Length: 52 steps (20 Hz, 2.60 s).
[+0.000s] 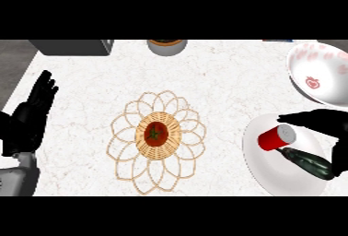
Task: Pick the eggplant from the plate and place it in the bowl
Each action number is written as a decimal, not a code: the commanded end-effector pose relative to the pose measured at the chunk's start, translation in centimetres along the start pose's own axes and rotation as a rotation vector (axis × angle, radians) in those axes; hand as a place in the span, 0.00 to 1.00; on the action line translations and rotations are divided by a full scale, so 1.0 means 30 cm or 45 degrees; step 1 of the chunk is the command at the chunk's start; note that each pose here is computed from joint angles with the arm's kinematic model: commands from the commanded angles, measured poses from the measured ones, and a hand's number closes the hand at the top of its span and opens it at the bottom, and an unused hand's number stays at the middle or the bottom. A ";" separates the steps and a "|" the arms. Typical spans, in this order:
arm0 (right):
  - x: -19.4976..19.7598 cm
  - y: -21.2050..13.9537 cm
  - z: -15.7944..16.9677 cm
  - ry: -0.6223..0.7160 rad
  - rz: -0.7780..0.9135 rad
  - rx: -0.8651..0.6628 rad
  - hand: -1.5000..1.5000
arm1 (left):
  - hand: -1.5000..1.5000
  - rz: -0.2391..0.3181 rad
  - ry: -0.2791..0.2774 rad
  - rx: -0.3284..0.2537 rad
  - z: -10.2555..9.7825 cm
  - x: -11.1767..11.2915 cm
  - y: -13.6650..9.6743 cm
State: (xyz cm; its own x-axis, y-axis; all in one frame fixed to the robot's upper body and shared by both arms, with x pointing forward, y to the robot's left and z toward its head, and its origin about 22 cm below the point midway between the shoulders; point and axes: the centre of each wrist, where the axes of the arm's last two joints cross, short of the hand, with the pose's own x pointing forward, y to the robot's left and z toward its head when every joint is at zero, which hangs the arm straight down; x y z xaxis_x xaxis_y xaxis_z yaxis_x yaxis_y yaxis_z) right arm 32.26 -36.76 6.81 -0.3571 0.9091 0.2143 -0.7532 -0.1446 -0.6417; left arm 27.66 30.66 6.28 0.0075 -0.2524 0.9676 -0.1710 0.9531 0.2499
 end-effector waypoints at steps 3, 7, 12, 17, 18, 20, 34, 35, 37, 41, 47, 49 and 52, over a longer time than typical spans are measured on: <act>0.010 0.088 -0.002 -0.007 -0.022 0.098 0.00 | 0.50 -0.004 0.014 -0.010 0.004 -0.015 0.009; 0.000 0.146 -0.065 0.015 -0.001 0.105 0.00 | 0.50 -0.001 -0.015 -0.005 -0.008 -0.052 -0.031; 0.002 0.198 -0.063 0.020 -0.019 0.104 0.00 | 0.50 -0.006 0.000 -0.004 -0.004 -0.001 -0.036; -0.036 0.216 -0.110 0.034 -0.043 0.061 0.00 | 0.50 0.014 -0.003 -0.016 0.008 -0.027 -0.032; -0.038 0.246 -0.097 0.062 -0.003 0.068 0.00 | 0.50 0.009 0.001 -0.004 -0.001 -0.028 0.033; -0.006 0.205 -0.125 0.061 -0.007 0.080 0.00 | 0.50 0.011 -0.004 -0.010 -0.005 0.035 -0.021; 0.003 0.244 -0.210 -0.089 -0.088 0.109 1.00 | 0.50 0.007 0.000 -0.020 -0.015 -0.023 -0.008; -0.006 0.271 -0.188 -0.079 -0.108 0.109 1.00 | 0.50 0.006 -0.013 -0.007 0.020 0.006 -0.024; 0.053 0.222 -0.245 -0.057 -0.087 -0.038 1.00 | 0.50 0.004 -0.027 -0.025 0.006 -0.022 -0.013; 0.153 0.106 -0.311 0.055 -0.124 -0.389 1.00 | 0.50 -0.011 0.005 -0.013 -0.002 -0.036 -0.044; 0.138 -0.026 -0.257 0.132 -0.100 -0.697 1.00 | 0.50 -0.016 -0.024 -0.011 -0.006 0.013 -0.010; 0.171 -0.028 -0.218 0.132 -0.046 -0.767 1.00 | 0.50 -0.001 -0.001 -0.002 -0.005 0.041 -0.019; 0.210 -0.101 -0.116 0.144 0.001 -0.945 1.00 | 0.50 -0.013 0.020 0.041 0.003 -0.065 0.046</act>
State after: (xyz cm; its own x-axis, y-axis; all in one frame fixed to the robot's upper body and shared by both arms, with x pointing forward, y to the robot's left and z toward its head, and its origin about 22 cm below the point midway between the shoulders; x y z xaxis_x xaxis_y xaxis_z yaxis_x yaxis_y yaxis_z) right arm 34.52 -29.91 4.10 -0.2638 0.9471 0.1825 -0.3101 0.0959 -0.9459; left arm 27.46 31.10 5.55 0.0126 -0.2547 0.9669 -0.1747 0.9516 0.2530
